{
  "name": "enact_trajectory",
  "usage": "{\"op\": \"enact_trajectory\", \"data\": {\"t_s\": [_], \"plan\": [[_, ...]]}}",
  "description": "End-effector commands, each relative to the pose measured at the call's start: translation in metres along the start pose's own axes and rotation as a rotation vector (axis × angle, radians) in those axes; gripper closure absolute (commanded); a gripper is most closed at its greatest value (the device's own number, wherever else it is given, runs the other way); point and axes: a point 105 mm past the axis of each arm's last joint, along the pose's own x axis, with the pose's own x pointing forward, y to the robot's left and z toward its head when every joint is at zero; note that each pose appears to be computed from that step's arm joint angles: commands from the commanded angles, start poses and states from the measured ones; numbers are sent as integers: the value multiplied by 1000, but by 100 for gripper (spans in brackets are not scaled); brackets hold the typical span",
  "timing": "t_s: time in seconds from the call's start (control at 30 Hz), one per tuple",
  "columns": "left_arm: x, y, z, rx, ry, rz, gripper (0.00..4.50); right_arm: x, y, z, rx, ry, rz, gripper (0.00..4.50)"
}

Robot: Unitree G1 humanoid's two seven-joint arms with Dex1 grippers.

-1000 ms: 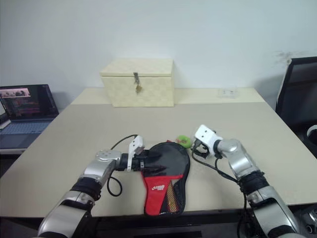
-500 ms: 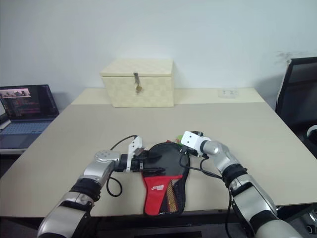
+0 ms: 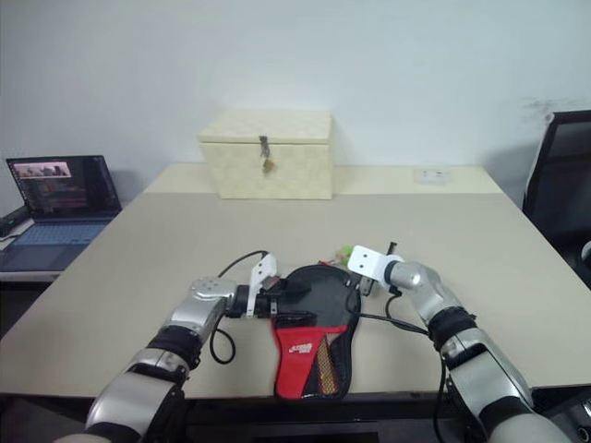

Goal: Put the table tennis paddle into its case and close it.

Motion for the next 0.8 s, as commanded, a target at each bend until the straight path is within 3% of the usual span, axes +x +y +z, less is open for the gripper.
{"op": "enact_trajectory", "data": {"t_s": [0.03,0.27,0.43,0.63,0.8], "plan": [[19,-7,-6,-45,5,-40,0,-41,-18,-24,-24,47,-30,447],[30,-10,-3,-72,-25,-59,0,-97,6,-42,-38,136,56,447],[33,-11,-3,-74,-27,-64,0,-125,22,-40,-24,164,126,447],[36,-12,-3,-75,-24,-63,0,-175,77,1,65,55,484,447],[39,-12,-3,-72,-23,-65,0,-190,111,11,68,47,636,447]]}}
